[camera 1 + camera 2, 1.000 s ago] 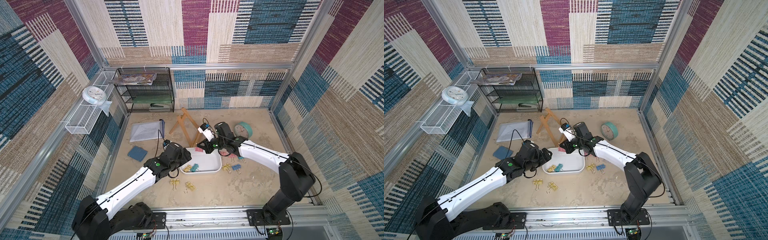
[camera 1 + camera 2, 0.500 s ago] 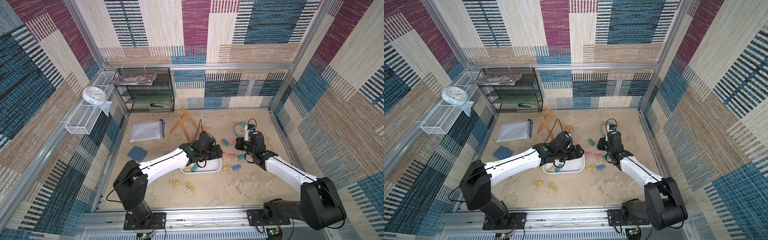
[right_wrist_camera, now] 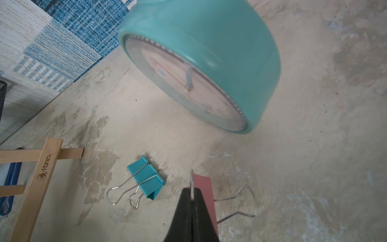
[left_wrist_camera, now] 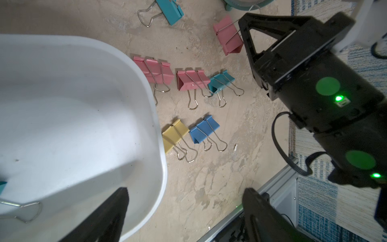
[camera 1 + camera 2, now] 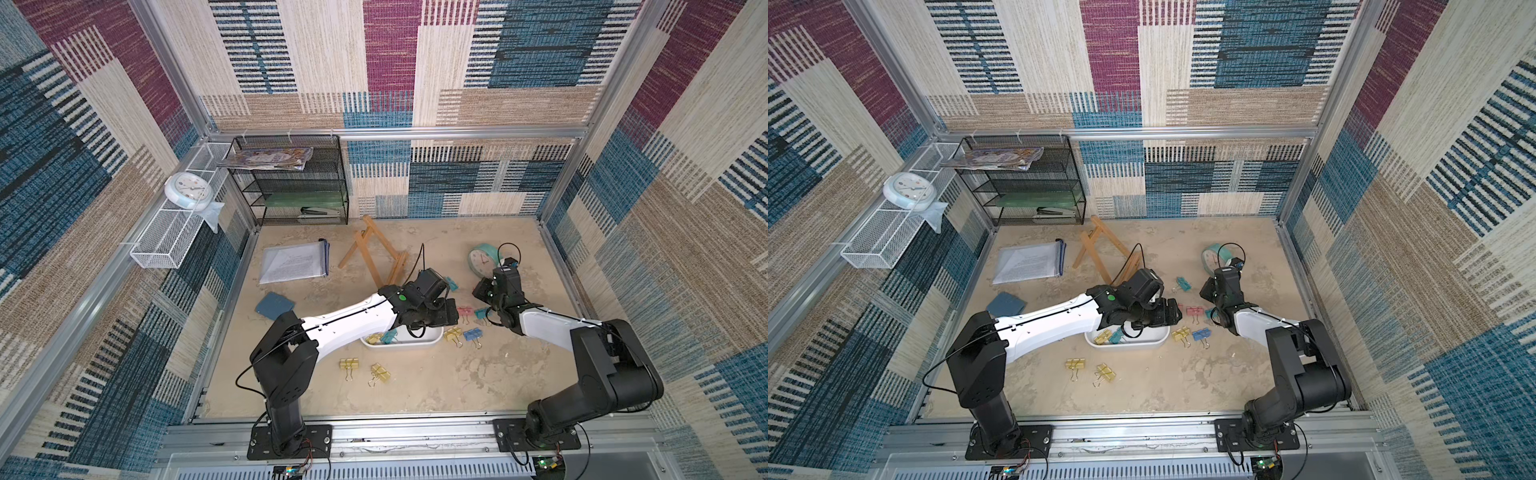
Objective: Take out the binder clips from the storage box
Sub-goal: Place the binder clip at the center of the board.
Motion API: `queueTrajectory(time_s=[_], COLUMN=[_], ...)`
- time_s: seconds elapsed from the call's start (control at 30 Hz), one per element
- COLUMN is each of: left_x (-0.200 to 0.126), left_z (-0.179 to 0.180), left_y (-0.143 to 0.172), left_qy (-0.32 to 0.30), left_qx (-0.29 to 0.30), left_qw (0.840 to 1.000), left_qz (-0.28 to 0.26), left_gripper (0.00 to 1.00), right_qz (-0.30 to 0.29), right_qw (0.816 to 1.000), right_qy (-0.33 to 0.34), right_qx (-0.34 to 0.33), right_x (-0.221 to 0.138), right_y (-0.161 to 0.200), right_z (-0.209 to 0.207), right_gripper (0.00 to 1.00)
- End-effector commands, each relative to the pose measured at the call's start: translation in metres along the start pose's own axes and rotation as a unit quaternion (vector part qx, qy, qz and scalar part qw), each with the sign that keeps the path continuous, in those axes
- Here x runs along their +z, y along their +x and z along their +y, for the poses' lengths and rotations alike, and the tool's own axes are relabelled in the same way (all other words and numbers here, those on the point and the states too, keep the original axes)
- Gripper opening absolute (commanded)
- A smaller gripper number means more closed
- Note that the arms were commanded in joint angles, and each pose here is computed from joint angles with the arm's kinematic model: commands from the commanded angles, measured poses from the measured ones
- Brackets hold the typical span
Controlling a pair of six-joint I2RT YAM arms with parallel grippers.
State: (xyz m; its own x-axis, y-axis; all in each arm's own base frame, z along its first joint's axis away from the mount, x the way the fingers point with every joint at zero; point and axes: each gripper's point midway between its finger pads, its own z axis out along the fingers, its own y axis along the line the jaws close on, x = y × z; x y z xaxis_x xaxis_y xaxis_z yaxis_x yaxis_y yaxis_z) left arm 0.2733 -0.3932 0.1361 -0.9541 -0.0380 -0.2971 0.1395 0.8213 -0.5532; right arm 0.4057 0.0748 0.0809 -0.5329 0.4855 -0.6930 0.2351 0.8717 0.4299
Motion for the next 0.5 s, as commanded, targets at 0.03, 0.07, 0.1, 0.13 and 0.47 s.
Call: queueTrajectory(time_s=[0.03, 0.07, 0.1, 0.13, 0.47], left_x=[-0.001, -0.002, -0.002, -0.003, -0.009], left_z=[0.003, 0.004, 0.005, 0.006, 0.022], left_y=[0.001, 0.001, 0.001, 0.001, 0.004], left_qy=[-0.008, -0.010, -0.012, -0.013, -0.043], left_qx=[0.006, 0.005, 0.004, 0.005, 0.011], left_qw=[1.000, 1.000, 1.000, 1.000, 0.999], left_qz=[0.003, 0.002, 0.002, 0.000, 0.003], left_gripper=[0.90, 0.90, 0.90, 0.90, 0.88], right_qz=[-0.007, -0.001, 0.002, 0.008, 0.042], right_qw=[0.999, 0.999, 0.999, 0.999, 0.999], right_qy=[-0.037, -0.037, -0.034, -0.031, -0.008], right_qx=[0.000, -0.003, -0.002, 0.000, -0.011], right_x=[0.009, 0.012, 0.014, 0.016, 0.015], right_y=[-0.005, -0.002, 0.001, 0.006, 0.031], right_z=[0.019, 0.020, 0.020, 0.018, 0.003], right_gripper=[0.00, 0.00, 0.00, 0.00, 0.07])
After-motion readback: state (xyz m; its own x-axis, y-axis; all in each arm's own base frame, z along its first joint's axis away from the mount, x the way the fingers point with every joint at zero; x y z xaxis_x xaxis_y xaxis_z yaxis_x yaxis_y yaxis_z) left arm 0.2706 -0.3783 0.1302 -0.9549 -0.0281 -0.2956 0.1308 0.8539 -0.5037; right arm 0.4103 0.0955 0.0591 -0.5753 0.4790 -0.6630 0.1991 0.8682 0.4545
